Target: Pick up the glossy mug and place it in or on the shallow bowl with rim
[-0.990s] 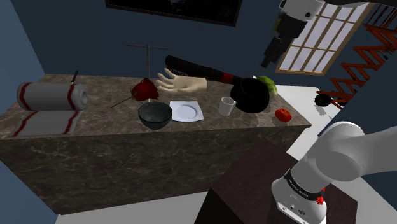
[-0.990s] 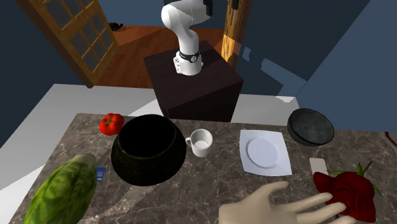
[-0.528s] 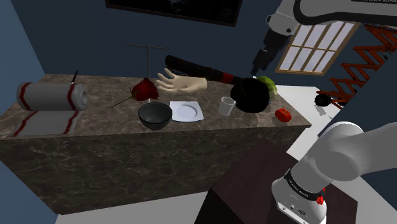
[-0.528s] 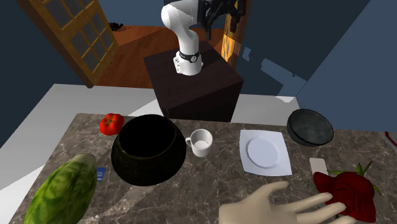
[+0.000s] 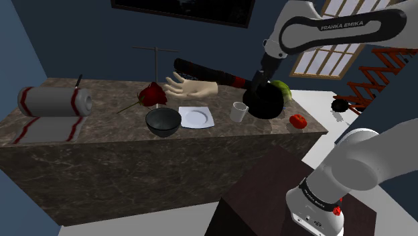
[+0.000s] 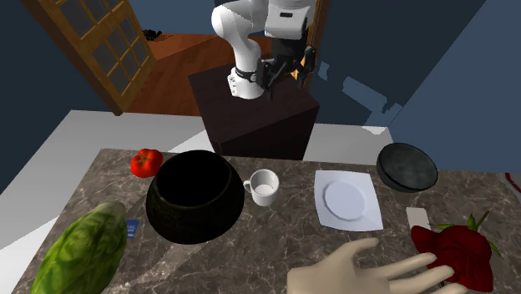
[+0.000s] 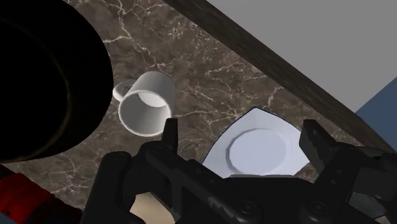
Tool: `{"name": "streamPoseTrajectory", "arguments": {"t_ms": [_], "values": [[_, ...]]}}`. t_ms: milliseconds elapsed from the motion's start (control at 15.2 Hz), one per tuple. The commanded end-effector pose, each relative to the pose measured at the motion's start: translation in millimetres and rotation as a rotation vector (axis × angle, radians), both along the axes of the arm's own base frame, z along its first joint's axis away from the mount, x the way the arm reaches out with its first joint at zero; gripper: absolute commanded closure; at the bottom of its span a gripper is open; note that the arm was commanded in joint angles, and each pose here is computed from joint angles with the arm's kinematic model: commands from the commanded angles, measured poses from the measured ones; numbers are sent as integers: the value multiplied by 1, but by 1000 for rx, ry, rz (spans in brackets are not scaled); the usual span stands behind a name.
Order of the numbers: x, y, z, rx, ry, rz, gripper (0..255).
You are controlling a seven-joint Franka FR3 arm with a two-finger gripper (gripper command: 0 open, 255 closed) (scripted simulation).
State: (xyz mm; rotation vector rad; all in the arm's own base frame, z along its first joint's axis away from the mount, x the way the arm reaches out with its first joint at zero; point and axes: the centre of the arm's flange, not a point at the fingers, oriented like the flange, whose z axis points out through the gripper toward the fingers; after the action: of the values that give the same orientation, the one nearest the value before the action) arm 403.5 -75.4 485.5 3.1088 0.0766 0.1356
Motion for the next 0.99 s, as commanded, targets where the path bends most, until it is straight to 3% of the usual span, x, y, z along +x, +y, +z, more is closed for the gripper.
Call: {"name": "streamPoseTrajectory", "arguments": {"t_ms": [0, 924], "values": [[14, -6, -20, -3, 2, -1, 0], [103, -62, -174, -17, 33, -6, 0]]}}
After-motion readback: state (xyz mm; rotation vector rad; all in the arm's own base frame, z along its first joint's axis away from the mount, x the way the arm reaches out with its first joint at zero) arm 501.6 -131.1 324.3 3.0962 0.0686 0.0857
